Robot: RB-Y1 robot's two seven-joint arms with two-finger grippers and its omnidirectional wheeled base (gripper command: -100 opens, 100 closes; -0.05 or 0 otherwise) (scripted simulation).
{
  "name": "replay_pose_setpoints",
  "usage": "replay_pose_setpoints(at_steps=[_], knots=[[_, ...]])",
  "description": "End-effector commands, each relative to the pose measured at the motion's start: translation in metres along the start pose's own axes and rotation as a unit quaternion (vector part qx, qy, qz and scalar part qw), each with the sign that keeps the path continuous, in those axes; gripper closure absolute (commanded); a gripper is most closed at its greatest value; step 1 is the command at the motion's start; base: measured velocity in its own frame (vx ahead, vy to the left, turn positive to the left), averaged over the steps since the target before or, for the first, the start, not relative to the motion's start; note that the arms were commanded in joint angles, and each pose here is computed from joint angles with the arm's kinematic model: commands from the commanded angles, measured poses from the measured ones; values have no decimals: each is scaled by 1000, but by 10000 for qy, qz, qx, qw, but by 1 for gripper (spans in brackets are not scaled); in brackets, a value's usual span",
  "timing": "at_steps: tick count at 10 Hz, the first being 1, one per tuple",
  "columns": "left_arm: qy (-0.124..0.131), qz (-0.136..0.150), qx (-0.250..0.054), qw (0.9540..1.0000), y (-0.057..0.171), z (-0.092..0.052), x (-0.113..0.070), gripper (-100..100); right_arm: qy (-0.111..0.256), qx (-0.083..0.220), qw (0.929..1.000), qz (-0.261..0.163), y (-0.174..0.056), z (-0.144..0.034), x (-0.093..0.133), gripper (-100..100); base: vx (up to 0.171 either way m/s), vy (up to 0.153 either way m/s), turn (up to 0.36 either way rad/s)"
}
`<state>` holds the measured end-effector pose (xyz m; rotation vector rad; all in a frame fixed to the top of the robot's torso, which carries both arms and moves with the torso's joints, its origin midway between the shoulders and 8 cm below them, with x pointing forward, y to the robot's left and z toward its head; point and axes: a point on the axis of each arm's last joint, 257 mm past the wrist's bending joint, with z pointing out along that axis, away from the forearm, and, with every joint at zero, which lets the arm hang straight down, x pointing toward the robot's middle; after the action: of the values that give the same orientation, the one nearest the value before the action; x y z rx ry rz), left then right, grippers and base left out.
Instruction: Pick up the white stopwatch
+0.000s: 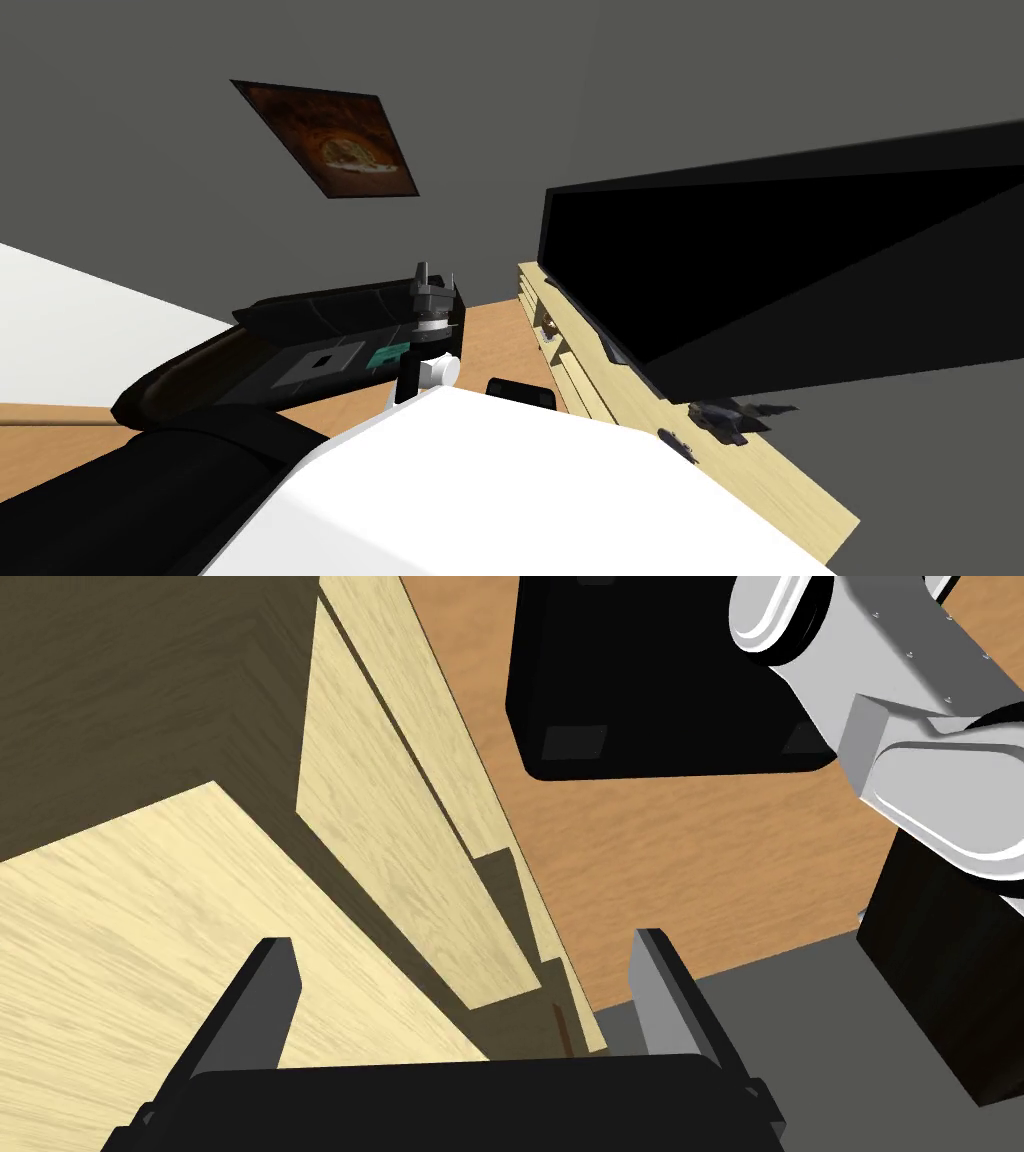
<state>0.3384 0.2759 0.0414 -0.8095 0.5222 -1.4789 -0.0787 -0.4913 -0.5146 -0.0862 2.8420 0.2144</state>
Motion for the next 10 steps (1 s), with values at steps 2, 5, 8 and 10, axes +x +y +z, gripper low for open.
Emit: replay_pose_setpoints(at_steps=[2,5,8,10], knots=[[0,0,0,10000,0,0,0,0,264,176,9994,-103,-29,-17,11,-100,101,42,253],[0,1,0,10000,0,0,0,0,559,390,9974,-227,-60,-37,22,-100,79,20,188],[0,1,0,10000,0,0,0,0,782,567,9948,-339,-85,-56,28,-100,81,15,178],[0,1,0,10000,0,0,0,0,932,690,9923,-433,-104,-69,30,-100,130,28,229]])
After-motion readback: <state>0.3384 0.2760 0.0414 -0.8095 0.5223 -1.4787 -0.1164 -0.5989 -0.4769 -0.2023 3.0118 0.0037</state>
